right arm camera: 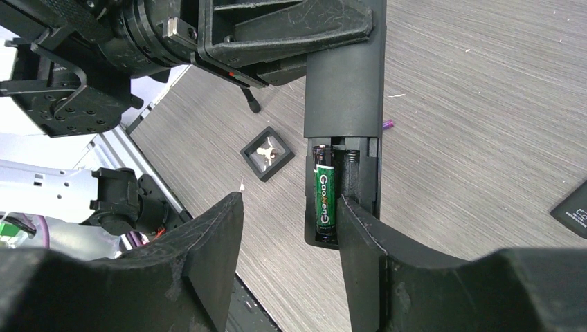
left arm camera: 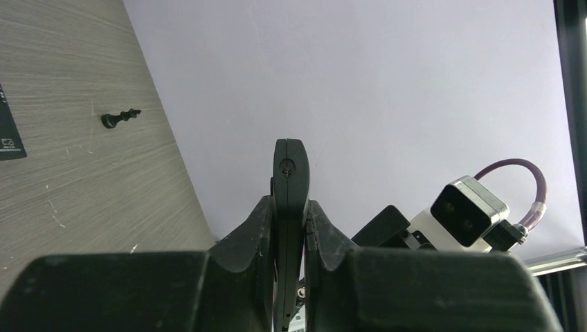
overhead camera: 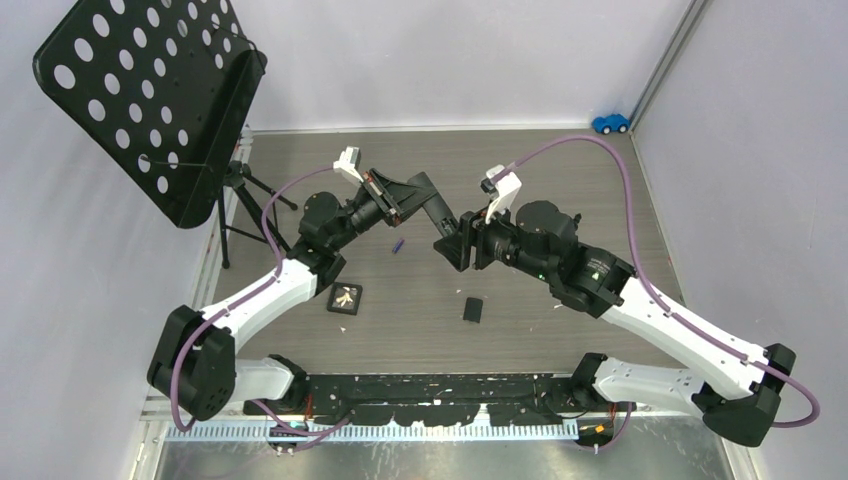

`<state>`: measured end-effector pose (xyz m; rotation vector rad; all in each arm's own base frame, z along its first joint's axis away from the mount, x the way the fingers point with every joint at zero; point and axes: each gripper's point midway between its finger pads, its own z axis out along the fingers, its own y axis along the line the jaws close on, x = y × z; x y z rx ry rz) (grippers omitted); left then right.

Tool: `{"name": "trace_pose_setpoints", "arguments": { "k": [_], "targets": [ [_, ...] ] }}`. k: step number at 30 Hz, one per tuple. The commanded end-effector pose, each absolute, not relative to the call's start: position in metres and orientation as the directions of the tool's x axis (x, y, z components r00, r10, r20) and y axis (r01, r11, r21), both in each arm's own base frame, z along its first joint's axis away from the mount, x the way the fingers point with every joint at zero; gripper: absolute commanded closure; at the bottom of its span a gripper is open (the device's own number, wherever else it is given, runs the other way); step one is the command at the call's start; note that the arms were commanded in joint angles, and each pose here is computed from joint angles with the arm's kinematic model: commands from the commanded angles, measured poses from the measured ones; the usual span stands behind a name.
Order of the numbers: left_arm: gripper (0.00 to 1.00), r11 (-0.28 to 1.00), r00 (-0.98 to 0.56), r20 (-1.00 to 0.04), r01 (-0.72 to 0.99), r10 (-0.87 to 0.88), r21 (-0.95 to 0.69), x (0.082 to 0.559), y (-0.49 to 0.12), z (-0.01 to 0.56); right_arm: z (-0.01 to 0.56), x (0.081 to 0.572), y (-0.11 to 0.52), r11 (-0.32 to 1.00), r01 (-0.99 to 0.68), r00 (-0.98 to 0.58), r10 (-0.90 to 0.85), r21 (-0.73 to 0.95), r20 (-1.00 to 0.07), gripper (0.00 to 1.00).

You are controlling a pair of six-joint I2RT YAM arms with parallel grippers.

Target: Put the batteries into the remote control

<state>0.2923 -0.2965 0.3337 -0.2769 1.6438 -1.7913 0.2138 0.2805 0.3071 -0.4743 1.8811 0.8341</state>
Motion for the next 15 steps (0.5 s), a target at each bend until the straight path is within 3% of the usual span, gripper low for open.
{"name": "trace_pose_setpoints", "arguments": {
  "k": [1,15],
  "targets": [
    [1.00,-0.137,-0.761,-0.280,0.433,-0.585,-0.891,0.264,-0.291,0.391,0.306,0.225,0.260,0.763,-0.567,-0.426,0.052,0.311,-0.903,0.41],
    [1.00,-0.108,-0.725,-0.320,0.476,-0.609,-0.873,0.267,-0.289,0.396,0.353,0.208,0.243,0.700,-0.538,-0.409,0.270,0.470,-0.872,0.33]
  ]
}}
